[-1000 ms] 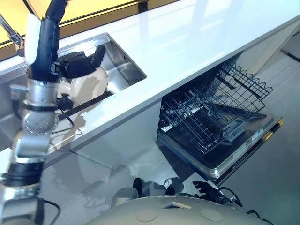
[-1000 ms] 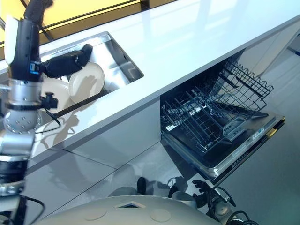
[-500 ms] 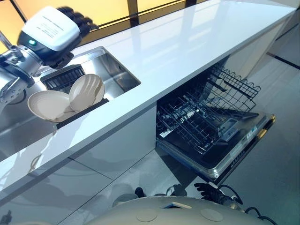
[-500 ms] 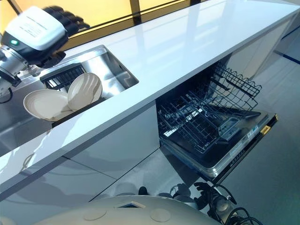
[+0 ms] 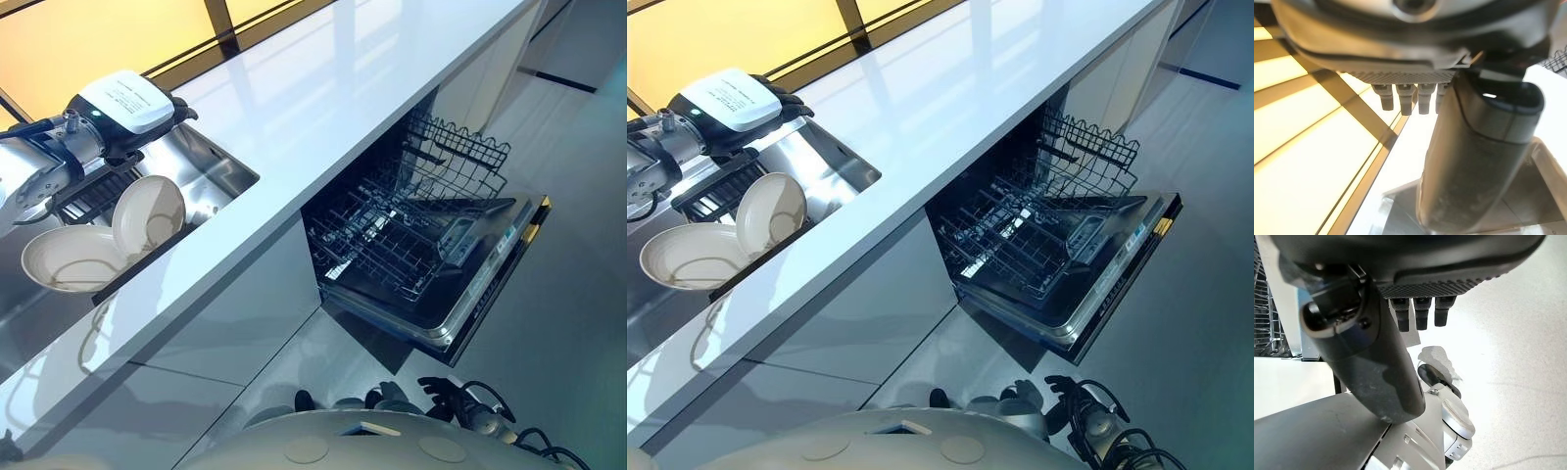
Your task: Pick up plates and place into dishwasher.
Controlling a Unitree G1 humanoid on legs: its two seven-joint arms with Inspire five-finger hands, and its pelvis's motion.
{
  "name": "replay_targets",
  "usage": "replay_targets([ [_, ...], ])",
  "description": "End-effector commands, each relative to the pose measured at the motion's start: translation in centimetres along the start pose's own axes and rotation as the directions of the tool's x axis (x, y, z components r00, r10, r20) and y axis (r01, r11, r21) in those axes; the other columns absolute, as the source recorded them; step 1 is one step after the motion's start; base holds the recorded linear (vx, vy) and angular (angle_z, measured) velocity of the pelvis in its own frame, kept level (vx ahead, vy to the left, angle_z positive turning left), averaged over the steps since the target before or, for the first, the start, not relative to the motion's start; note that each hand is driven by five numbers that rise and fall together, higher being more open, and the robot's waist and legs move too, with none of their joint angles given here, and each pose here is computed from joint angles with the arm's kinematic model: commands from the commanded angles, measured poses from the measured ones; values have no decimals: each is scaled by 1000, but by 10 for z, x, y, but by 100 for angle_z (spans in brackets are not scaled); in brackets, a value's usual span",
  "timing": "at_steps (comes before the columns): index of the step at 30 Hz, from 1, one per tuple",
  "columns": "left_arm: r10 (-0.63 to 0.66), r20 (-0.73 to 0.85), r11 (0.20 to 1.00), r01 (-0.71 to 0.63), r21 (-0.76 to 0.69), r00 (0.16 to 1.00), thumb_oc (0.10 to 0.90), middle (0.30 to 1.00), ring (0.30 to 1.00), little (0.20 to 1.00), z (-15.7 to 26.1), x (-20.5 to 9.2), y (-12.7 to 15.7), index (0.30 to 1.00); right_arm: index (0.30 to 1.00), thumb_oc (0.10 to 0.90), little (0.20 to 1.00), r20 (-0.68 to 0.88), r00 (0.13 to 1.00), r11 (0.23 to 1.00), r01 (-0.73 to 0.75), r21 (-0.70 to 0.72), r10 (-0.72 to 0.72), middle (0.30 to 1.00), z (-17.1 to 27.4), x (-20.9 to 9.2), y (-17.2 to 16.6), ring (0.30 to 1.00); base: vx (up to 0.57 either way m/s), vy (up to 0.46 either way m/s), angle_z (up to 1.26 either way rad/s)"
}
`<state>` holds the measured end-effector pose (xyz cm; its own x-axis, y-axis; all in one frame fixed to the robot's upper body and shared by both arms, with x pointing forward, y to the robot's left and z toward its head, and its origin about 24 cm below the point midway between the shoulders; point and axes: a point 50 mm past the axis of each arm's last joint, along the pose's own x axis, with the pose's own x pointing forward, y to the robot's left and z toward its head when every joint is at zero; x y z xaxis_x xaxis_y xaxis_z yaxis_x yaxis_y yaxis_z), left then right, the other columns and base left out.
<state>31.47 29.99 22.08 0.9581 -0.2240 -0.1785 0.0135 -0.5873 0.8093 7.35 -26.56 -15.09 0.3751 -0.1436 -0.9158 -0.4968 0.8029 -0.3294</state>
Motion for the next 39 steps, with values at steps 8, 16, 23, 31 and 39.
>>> replay_targets([
  [8, -14, -274, 1000, 10, -16, 962, 800, 900, 900, 900, -68, -11, 50, 900, 900, 800, 900, 77, 994, 997, 75, 9, -76, 900, 17, 1, -22, 900, -17, 84, -16],
  [16, -114, -260, 992, 95, -85, 959, 800, 900, 900, 900, -65, -4, 45, 900, 900, 800, 900, 97, 989, 994, 109, -9, -107, 900, 24, 2, -30, 900, 7, 66, -7],
  [23, -170, -232, 984, 150, -100, 958, 800, 900, 900, 900, -62, 2, 40, 900, 900, 800, 900, 94, 988, 993, 121, -11, -120, 900, 25, 2, -36, 900, 32, 54, -6],
  [31, -226, -201, 973, 212, -88, 953, 800, 900, 900, 900, -58, 7, 37, 900, 900, 800, 900, 94, 986, 990, 137, -12, -135, 900, 26, 1, -43, 900, 12, 23, 0],
  [39, -236, -181, 972, 231, -45, 955, 171, 361, 361, 271, -54, 14, 38, 361, 900, 800, 900, 103, 984, 989, 145, -21, -143, 900, 29, 1, -48, 900, 4, 7, -2],
])
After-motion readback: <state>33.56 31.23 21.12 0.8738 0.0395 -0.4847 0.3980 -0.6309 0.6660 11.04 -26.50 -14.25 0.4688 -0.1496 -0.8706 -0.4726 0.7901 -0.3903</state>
